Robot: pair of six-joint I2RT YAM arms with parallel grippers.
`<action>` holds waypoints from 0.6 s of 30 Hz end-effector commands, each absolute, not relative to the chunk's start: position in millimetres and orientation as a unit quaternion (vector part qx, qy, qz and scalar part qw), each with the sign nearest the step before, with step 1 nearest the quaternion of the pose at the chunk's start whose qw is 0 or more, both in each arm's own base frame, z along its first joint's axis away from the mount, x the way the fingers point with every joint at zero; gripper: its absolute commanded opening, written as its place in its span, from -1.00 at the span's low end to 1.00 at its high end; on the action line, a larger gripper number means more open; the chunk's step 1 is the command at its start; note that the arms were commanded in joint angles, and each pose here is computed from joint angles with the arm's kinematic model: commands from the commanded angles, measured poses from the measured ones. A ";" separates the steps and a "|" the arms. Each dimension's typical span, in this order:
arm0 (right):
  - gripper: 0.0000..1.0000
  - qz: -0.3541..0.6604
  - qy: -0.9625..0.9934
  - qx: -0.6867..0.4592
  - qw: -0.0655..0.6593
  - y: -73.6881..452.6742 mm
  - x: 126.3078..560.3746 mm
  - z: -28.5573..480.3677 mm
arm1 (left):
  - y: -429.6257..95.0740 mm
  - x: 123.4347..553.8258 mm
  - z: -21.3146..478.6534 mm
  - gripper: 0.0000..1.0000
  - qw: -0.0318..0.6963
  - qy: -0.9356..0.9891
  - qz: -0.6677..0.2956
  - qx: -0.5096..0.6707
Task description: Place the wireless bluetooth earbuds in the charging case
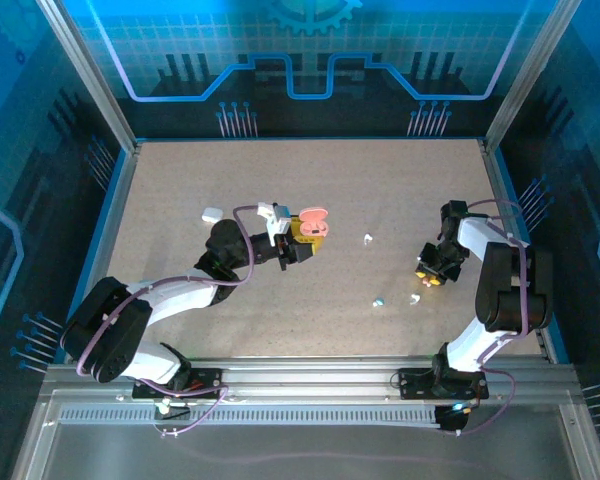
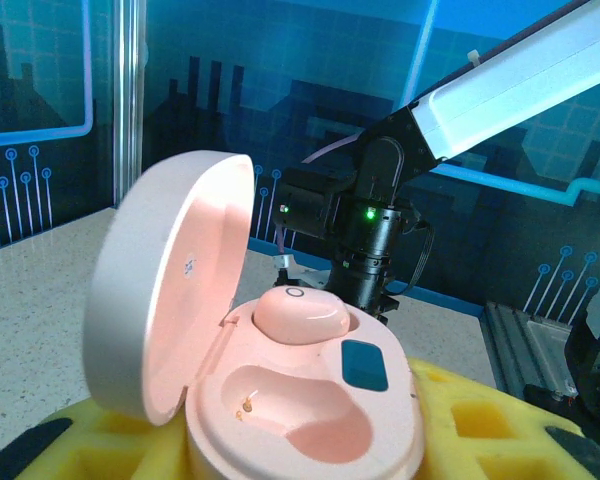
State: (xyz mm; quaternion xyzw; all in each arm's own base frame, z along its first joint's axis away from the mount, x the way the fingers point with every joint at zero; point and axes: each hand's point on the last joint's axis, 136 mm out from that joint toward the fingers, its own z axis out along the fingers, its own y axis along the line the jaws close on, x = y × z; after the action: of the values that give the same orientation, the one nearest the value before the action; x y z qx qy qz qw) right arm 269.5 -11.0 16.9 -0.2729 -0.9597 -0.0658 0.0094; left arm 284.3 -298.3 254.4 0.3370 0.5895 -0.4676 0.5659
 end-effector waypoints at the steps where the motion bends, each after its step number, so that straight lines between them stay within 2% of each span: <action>1: -0.41 -0.062 -0.960 -0.273 0.027 -6.6 259.4 17.8 | -295.2 284.4 267.3 -0.22 0.580 0.576 -0.469 0.334; 18: -0.47 -0.060 -0.958 -0.277 0.042 -3.8 253.7 11.1 | -295.9 284.8 267.6 -0.21 0.578 0.577 -0.471 0.334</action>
State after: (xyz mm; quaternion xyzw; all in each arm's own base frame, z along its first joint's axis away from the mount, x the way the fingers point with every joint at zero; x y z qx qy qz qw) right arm 266.7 -10.1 16.2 -0.2762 -0.9588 -0.0649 0.0152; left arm 284.3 -298.3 254.4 0.3327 0.5919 -0.4717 0.5625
